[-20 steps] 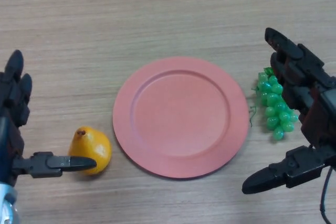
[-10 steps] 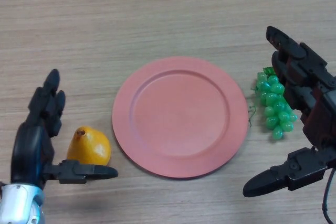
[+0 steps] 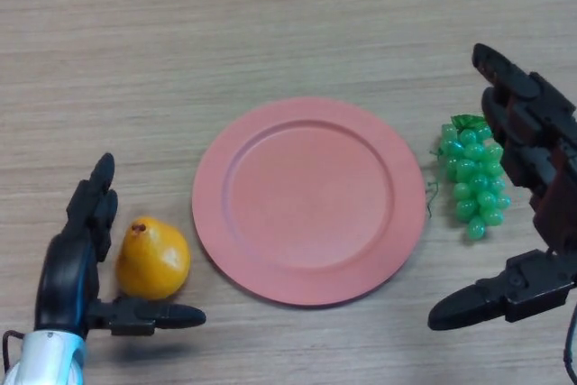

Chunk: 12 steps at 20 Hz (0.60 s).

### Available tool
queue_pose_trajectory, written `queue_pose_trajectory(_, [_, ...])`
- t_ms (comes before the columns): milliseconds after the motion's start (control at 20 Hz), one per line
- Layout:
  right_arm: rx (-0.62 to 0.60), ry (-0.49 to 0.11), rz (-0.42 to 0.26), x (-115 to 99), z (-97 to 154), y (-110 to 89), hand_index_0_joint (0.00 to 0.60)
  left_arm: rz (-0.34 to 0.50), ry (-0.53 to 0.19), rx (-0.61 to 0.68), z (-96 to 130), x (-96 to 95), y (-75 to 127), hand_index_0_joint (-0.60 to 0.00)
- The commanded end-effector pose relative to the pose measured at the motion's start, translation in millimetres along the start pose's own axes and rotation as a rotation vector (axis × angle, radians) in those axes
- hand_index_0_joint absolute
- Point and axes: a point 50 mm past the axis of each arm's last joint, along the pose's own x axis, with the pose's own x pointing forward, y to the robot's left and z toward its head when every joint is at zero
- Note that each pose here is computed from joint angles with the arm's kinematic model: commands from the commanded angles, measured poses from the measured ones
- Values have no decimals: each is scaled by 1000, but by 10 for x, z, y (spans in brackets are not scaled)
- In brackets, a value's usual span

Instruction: Pick up the yellow pear and place it on the plate

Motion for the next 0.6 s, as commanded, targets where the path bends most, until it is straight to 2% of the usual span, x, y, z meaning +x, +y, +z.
queue_pose_trajectory(50, [-76, -234, -42, -65, 331, -67, 0, 52, -238, 40, 326, 117, 145, 0])
queue_pose_trajectory(150, [-76, -234, -52, -63, 325, -82, 0, 66, -232, 63, 295, 149, 138, 0])
queue_pose_trajectory(250, [-77, -233, -54, -66, 324, -87, 0, 67, -228, 68, 283, 156, 130, -200])
queue_pose_trajectory(300, [-77, -233, -57, -74, 324, -95, 0, 64, -220, 74, 266, 161, 119, -350])
queue_pose_trajectory(350, [-79, -234, -63, -82, 323, -107, 0, 59, -207, 83, 242, 160, 106, -450])
queue_pose_trajectory(400, [-84, -231, -75, -105, 323, -129, 0, 46, -172, 111, 184, 157, 79, -600])
queue_pose_trajectory(600, [-75, -223, -84, -111, 320, -142, 0, 15, -165, 203, 172, 151, 83, -600])
